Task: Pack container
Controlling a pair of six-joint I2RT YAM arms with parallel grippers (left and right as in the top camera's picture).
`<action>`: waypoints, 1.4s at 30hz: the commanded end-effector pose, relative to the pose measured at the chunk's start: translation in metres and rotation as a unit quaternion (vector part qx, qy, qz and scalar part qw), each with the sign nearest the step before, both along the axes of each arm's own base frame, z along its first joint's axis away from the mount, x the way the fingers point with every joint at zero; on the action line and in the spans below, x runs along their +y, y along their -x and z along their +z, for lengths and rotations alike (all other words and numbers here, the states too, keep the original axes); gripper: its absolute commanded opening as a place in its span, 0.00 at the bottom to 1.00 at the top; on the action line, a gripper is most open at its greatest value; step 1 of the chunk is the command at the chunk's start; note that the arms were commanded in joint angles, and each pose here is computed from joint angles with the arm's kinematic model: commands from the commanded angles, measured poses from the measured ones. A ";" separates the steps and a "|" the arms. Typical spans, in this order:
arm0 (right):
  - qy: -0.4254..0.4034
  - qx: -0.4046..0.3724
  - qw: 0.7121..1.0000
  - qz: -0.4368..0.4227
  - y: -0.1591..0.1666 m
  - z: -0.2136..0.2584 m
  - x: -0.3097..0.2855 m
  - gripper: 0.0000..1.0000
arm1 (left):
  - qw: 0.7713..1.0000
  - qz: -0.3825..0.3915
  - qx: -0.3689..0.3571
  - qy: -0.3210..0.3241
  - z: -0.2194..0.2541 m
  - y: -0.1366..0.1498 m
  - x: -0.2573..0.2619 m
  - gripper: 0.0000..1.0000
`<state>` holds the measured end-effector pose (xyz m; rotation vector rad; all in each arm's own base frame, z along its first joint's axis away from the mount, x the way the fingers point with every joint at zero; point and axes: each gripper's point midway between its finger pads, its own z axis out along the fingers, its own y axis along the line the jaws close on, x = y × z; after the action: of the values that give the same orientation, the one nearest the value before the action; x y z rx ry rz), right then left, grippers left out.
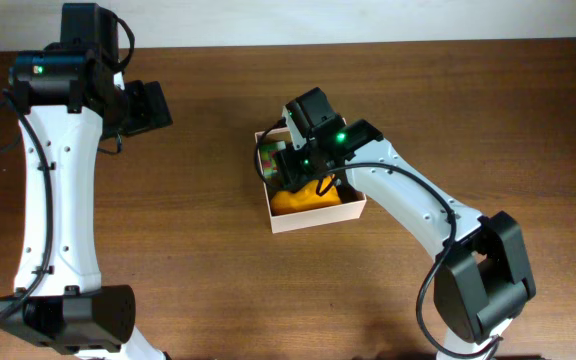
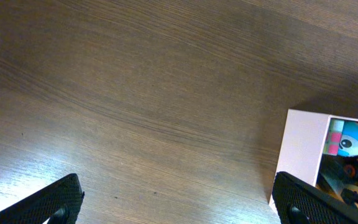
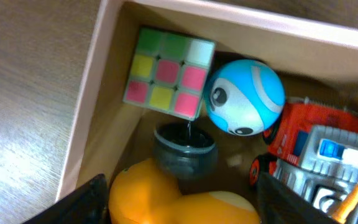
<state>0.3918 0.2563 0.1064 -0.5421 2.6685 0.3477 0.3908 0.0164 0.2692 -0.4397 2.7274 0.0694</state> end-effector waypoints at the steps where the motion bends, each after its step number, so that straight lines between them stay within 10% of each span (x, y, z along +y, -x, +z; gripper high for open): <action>1: -0.003 -0.017 1.000 0.017 -0.001 0.013 0.003 0.77 | 1.000 -0.007 -0.008 -0.001 0.005 -0.002 0.000 0.99; 9: -0.001 -0.028 0.999 0.026 0.009 0.052 -0.006 0.99 | 1.000 -0.007 -0.008 -0.001 0.005 -0.002 0.000 0.99; 42: 0.034 -0.367 0.916 -0.160 0.185 0.368 -0.218 0.99 | 1.000 -0.007 -0.008 -0.001 0.005 -0.002 0.000 0.99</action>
<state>0.2249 0.0630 0.4598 -0.2526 2.0432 -0.0031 0.3908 0.0163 0.2692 -0.4396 2.7274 0.0689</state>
